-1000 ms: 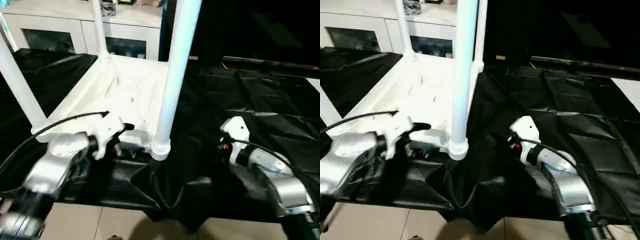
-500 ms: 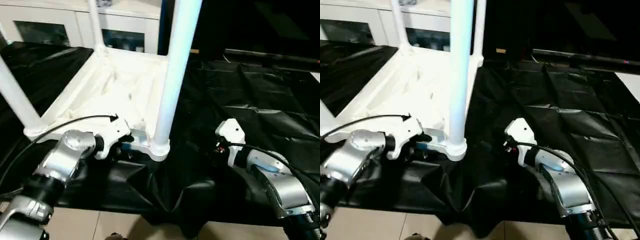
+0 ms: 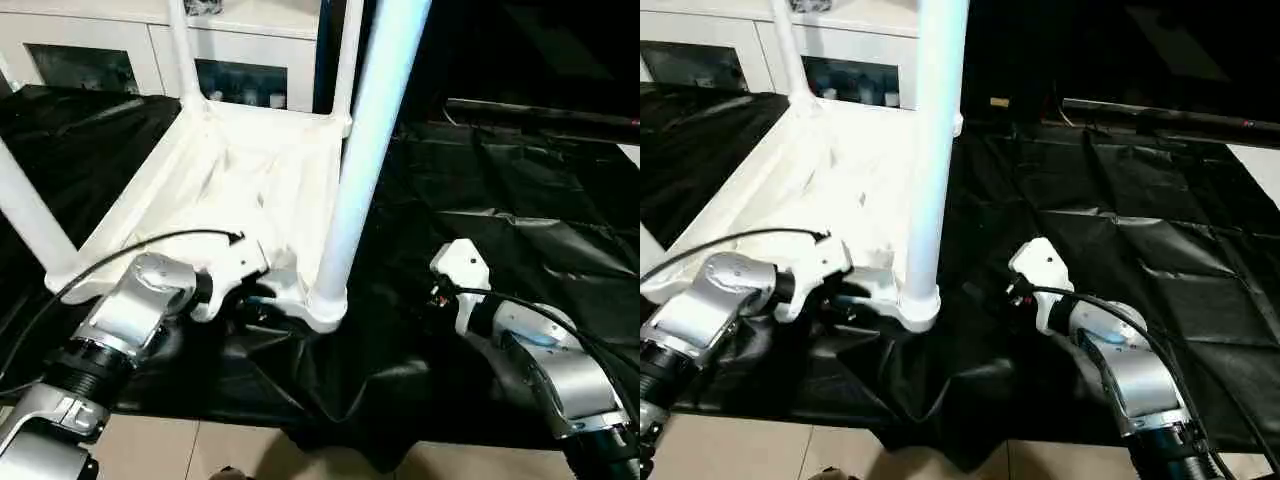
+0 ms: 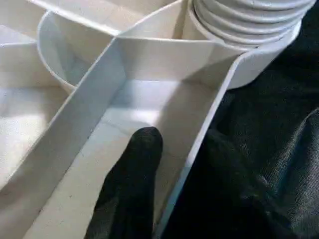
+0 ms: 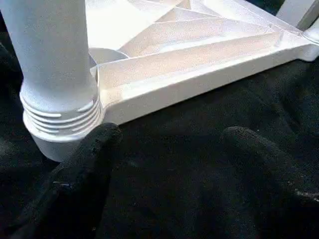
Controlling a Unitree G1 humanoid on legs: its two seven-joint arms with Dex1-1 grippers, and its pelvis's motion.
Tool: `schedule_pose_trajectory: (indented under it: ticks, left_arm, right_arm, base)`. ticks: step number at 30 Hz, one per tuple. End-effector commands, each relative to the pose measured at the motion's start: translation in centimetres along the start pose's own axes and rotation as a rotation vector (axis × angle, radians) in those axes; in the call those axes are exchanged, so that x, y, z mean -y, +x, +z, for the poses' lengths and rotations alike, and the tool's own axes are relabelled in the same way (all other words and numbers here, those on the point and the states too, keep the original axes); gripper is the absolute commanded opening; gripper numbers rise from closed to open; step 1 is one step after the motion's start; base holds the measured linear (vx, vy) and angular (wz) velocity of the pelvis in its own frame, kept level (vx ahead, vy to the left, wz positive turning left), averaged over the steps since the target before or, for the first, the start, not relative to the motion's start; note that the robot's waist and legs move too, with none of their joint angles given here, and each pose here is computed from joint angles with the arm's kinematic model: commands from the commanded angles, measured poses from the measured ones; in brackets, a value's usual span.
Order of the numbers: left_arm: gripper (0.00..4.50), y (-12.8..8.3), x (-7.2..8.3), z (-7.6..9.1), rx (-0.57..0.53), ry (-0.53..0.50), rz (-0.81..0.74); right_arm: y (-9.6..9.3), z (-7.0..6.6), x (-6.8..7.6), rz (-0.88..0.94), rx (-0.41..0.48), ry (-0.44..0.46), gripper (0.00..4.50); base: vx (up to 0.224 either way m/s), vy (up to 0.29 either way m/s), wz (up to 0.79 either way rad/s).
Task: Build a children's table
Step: Rotate table base
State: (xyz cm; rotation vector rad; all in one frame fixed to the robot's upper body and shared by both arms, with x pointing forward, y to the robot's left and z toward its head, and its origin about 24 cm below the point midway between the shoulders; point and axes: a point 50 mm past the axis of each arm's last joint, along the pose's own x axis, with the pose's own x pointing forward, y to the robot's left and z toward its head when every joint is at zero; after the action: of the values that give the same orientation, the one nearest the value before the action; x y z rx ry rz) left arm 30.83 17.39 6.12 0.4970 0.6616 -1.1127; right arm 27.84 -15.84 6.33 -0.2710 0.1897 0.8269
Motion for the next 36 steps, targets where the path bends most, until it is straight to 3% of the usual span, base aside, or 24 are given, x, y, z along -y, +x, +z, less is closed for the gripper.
schedule_pose_trajectory:
  ticks: [1, 4, 10, 13, 17, 24, 25, 29, 30, 36]
  left_arm:
    - [1.14, 0.6, 0.8, -1.7, -0.101, -0.055, -0.013]
    - [1.02, 0.6, 0.9, -1.8, -0.105, -0.076, 0.001]
    - [0.85, 1.3, 1.4, -1.3, -0.028, -0.237, 0.073]
    - [0.81, 1.8, 2.3, -1.2, 0.0, -0.286, 0.088]
    - [0.78, 2.4, 3.1, -0.6, 0.058, -0.25, 0.091]
    - [0.76, 2.9, 3.7, 0.1, 0.144, -0.023, 0.08]
    - [1.31, 2.9, 3.6, 0.2, 0.161, -0.007, 0.084]
    - [1.51, 2.6, 3.3, 0.5, 0.198, -0.069, 0.082]
    - [1.84, 2.4, 3.0, 0.5, 0.195, -0.07, 0.092]
    - [1.9, 2.0, 2.3, 0.1, 0.197, -0.049, 0.073]
  right_arm:
    - [0.1, -0.1, 0.0, -0.007, -0.008, -0.008, 3.7]
    - [0.2, -0.1, 0.0, -0.006, -0.007, -0.01, 3.7]
    - [0.4, -0.3, 0.0, -0.02, -0.004, 0.01, 3.7]
    - [0.6, -0.5, -0.2, -0.03, -0.01, 0.025, 3.7]
    - [0.9, -0.6, -0.5, -0.033, -0.011, 0.028, 3.7]
    - [1.3, -0.7, -0.4, -0.046, -0.01, 0.029, 3.7]
    - [1.3, -0.7, -0.3, -0.045, -0.011, 0.027, 3.7]
    - [1.2, -0.7, -0.1, -0.042, -0.018, 0.015, 3.7]
    - [1.2, -0.7, 0.0, -0.039, -0.02, 0.01, 3.7]
    - [1.3, -0.6, 0.1, -0.031, -0.022, -0.003, 3.7]
  base:
    - [0.0, 0.0, 0.0]
    - [0.0, 0.0, 0.0]
    - [0.0, 0.0, 0.0]
    - [0.0, 0.0, 0.0]
    - [0.0, 0.0, 0.0]
    - [0.0, 0.0, 0.0]
    - [0.0, 0.0, 0.0]
    - [0.0, 0.0, 0.0]
    - [0.0, 0.0, 0.0]
    - [0.0, 0.0, 0.0]
